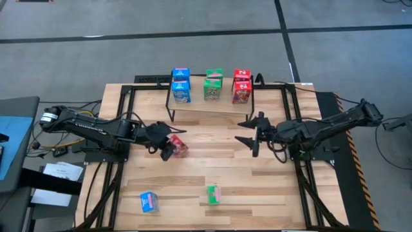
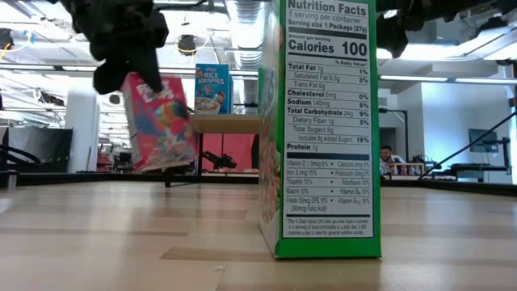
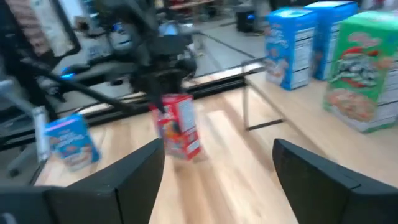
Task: Stack cereal on shelf
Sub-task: Put the red cereal box on the shelf aligned with the other red cereal boxes
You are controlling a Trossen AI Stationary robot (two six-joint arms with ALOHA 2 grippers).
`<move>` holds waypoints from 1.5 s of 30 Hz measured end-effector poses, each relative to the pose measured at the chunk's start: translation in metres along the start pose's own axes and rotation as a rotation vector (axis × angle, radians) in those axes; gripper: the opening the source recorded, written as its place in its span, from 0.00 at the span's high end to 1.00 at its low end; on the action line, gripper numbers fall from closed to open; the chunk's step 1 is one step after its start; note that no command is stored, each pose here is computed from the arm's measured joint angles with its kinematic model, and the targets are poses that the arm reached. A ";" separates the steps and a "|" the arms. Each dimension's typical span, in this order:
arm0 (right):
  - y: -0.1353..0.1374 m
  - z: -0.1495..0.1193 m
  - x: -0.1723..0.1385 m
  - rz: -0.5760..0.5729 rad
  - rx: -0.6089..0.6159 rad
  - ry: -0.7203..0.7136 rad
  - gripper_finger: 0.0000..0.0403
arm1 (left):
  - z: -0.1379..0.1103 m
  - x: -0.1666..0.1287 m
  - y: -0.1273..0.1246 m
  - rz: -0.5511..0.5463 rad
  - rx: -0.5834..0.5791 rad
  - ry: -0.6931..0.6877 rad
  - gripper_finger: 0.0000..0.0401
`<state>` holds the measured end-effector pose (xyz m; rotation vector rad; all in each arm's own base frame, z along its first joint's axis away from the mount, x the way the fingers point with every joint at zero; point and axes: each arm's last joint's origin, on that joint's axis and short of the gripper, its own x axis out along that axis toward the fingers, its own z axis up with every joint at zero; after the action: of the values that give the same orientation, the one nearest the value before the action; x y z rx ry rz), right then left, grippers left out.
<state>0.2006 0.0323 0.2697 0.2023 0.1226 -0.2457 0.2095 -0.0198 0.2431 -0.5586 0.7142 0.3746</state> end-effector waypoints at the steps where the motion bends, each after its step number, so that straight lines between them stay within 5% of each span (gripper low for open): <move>1: -0.001 0.000 0.000 -0.002 0.003 -0.004 0.19 | 0.002 0.000 -0.002 -0.018 0.017 -0.015 0.52; 11: 0.005 0.006 0.002 0.164 0.021 -0.030 0.19 | 0.018 -0.003 -0.016 -0.153 0.177 -0.199 0.52; 23: 0.019 0.005 0.029 0.234 -0.182 -0.203 0.19 | 0.031 -0.009 -0.028 -0.289 0.294 -0.338 0.52; 45: 0.043 0.011 0.084 0.226 -0.278 -0.063 0.19 | 0.030 0.002 -0.049 -0.311 0.558 -0.429 0.52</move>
<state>0.2932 0.0513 0.2757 -0.0685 0.0692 -0.0084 0.2506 -0.0404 0.2778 -0.0460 0.2841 -0.0082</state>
